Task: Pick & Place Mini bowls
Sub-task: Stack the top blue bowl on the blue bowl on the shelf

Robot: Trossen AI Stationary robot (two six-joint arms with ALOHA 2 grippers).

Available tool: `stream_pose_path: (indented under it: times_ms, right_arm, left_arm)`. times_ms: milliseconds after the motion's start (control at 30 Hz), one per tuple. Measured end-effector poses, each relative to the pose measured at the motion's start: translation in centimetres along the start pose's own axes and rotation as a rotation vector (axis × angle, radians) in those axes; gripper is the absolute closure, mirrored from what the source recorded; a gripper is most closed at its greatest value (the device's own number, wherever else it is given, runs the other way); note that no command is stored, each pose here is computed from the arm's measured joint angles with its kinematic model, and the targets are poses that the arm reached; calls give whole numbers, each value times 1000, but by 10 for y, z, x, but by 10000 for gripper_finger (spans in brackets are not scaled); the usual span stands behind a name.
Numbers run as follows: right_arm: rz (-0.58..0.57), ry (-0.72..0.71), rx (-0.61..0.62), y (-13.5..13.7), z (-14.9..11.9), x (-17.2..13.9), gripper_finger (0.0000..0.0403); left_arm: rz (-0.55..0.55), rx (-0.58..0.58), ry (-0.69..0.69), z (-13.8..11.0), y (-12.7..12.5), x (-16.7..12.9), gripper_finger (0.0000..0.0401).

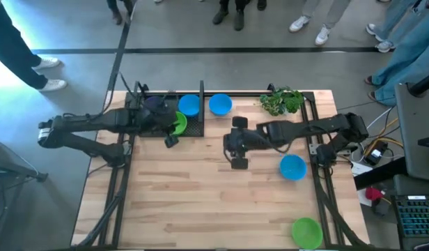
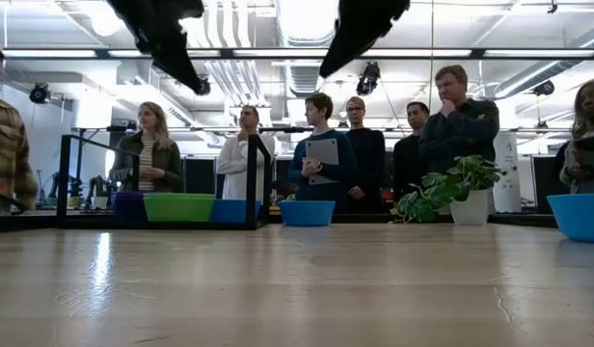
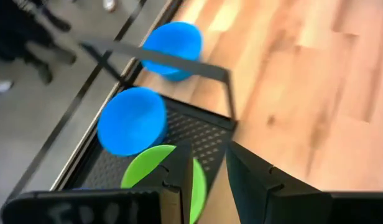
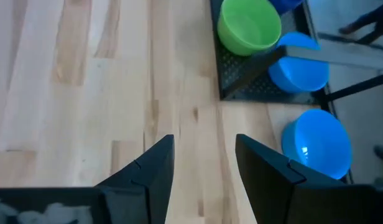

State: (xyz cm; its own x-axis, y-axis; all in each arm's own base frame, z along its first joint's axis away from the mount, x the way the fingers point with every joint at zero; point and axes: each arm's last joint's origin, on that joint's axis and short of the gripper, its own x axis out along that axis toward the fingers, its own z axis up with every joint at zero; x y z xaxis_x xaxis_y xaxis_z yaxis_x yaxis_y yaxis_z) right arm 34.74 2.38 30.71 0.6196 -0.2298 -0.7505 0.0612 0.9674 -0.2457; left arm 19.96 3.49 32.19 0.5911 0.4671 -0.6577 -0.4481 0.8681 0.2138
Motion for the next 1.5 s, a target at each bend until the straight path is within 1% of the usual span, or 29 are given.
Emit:
stream_pose_path:
  times_ms: [100, 167, 333, 433, 500, 600, 733, 900, 1100, 1267, 1500]
  right_arm:
    - [-19, 17, 13, -14, -2, 5, 243]
    - [-32, 28, 26, -22, -3, 6, 247]
    - [-52, 38, 20, -35, -5, 10, 255]
    - [-65, 55, 17, -46, -9, 14, 260]
    - [-65, 69, 38, -58, -14, 19, 262]
    - [-35, 74, 64, -78, -24, 29, 267]
    - [-2, 39, 39, -101, -38, 44, 273]
    - [-45, 4, 35, -123, -52, 56, 276]
    - [26, -17, 80, -143, -62, 82, 276]
    - [27, 46, 73, -156, -74, 105, 276]
    - [23, 99, 58, -171, -89, 131, 275]
  left_arm:
    - [-20, 45, -22, 0, -10, -4, 311]
    - [-14, 71, -38, 0, -15, -7, 311]
    - [-1, 127, -60, 0, -22, -10, 311]
    - [-6, 123, -75, 1, -23, -11, 311]
    - [-6, 119, -81, 2, -23, -11, 311]
    - [-7, 118, -83, 2, -23, -10, 311]
    - [-7, 118, -83, 2, -23, -10, 311]
    - [-7, 119, -82, 2, -23, -10, 311]
    - [-7, 118, -82, 2, -23, -10, 311]
    - [-7, 117, -82, 2, -23, -10, 311]
    - [-7, 116, -82, 2, -23, -10, 311]
